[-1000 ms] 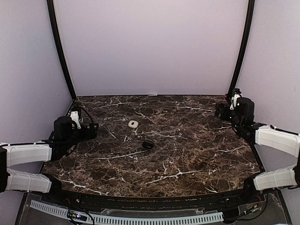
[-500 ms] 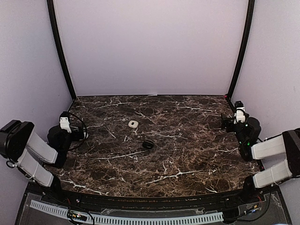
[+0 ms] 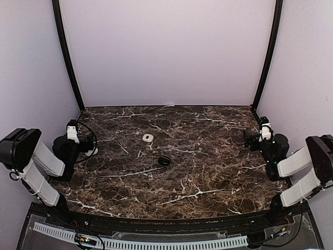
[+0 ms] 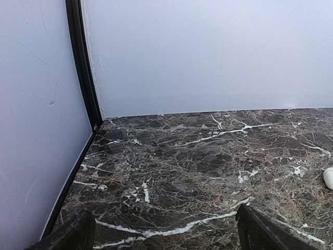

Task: Insert the wireless bluetooth earbuds into the charging case
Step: Reset both arms

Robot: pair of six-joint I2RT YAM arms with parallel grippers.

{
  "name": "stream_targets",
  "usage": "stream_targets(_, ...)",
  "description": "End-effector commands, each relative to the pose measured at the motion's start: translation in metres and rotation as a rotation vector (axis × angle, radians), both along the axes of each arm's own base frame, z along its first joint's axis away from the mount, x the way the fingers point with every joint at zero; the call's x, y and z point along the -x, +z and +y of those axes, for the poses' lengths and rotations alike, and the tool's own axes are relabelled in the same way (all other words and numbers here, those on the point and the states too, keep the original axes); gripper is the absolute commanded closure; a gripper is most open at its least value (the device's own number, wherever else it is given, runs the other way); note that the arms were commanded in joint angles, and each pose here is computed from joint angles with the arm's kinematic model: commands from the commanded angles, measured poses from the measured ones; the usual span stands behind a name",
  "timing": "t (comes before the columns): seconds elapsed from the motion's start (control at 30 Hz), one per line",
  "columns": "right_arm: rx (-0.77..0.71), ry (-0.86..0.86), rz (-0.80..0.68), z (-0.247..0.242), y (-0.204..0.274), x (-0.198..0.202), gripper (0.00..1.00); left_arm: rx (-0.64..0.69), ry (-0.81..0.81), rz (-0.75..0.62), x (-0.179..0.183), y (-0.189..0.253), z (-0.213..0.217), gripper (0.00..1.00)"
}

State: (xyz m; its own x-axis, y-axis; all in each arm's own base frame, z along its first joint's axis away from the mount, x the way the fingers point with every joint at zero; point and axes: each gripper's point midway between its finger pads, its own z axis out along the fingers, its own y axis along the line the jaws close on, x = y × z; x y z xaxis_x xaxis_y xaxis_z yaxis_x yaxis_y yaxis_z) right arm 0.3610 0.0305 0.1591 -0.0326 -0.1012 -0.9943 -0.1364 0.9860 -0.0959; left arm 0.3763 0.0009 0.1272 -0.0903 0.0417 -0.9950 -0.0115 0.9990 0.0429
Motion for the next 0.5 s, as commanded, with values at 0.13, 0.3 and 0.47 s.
stream_targets(0.13, -0.085, -0.154, -0.037, -0.032, -0.007, -0.013, 0.09, 0.01, -0.011, -0.03, -0.002, 0.009, 0.0, 0.06)
stream_targets(0.3, -0.07, -0.119, 0.005, -0.025, -0.014, -0.015, 0.01, 0.01, -0.011, -0.032, -0.002, 0.01, 0.0, 0.01)
stream_targets(0.47, -0.067, -0.11, -0.004, -0.024, -0.013, -0.015, 0.01, 0.009, -0.01, -0.033, -0.002, 0.01, 0.0, 0.01)
